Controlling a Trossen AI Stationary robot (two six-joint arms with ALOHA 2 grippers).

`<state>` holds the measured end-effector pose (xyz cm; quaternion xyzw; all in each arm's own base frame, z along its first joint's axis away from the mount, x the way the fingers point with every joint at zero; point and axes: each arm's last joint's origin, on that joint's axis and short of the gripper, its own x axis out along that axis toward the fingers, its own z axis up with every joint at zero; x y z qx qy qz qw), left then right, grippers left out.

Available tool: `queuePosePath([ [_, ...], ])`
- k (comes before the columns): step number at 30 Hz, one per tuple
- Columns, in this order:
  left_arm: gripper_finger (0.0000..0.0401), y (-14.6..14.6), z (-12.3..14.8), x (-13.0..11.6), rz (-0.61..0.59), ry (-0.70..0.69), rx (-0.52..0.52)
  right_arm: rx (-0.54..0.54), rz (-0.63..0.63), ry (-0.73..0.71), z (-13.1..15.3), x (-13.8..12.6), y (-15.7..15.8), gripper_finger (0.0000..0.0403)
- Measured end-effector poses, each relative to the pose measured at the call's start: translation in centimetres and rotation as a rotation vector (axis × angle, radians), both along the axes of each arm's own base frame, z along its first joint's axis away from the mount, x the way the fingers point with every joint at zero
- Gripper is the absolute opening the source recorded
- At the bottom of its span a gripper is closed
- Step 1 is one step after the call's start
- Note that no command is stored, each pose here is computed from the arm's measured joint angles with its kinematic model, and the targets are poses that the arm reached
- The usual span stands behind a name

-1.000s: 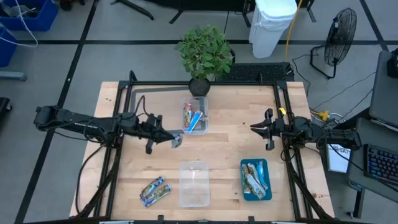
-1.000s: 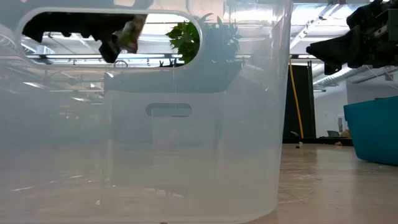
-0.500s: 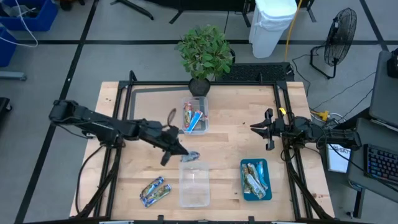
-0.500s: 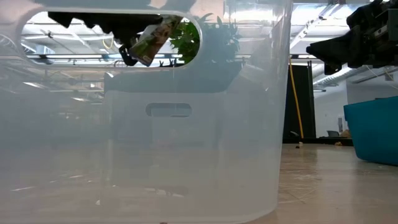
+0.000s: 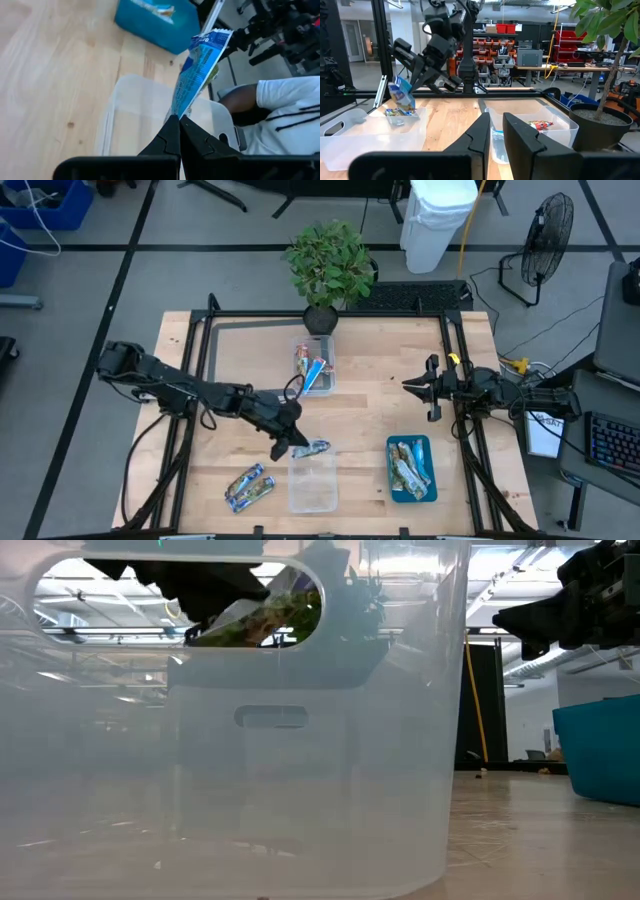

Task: Pick and place Granola Bars by type
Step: Put the blue granola bar into the bottom transparent bin

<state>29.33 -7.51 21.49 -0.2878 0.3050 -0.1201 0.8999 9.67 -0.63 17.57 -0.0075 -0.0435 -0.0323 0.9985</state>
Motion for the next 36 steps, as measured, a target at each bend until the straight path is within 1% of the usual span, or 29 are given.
queuePosePath([
  [9,0.0001,-0.6,-1.2,0.1,0.025,0.086,-0.048,0.000,0.000,0.000,0.0,0.0,0.0,0.0045],
  [18,0.0002,-0.5,-1.8,-0.3,0.042,0.159,-0.019,0.000,0.000,0.000,0.0,0.0,0.0,0.0044],
  [22,0.0008,-0.5,-1.8,-0.2,0.031,0.145,-0.007,0.000,0.000,0.000,0.0,0.0,0.0,0.0045],
  [27,0.0003,-0.5,-1.7,-0.2,0.018,0.135,0.010,0.000,-0.001,0.000,0.0,0.0,0.0,0.0043],
  [33,0.0015,-0.5,-1.7,-0.2,0.011,0.135,0.008,0.000,0.000,0.001,0.0,0.0,0.0,0.0045],
  [36,0.0008,-0.5,-1.7,-0.2,0.011,0.132,0.009,0.000,0.000,0.000,0.0,0.0,0.0,0.0043],
])
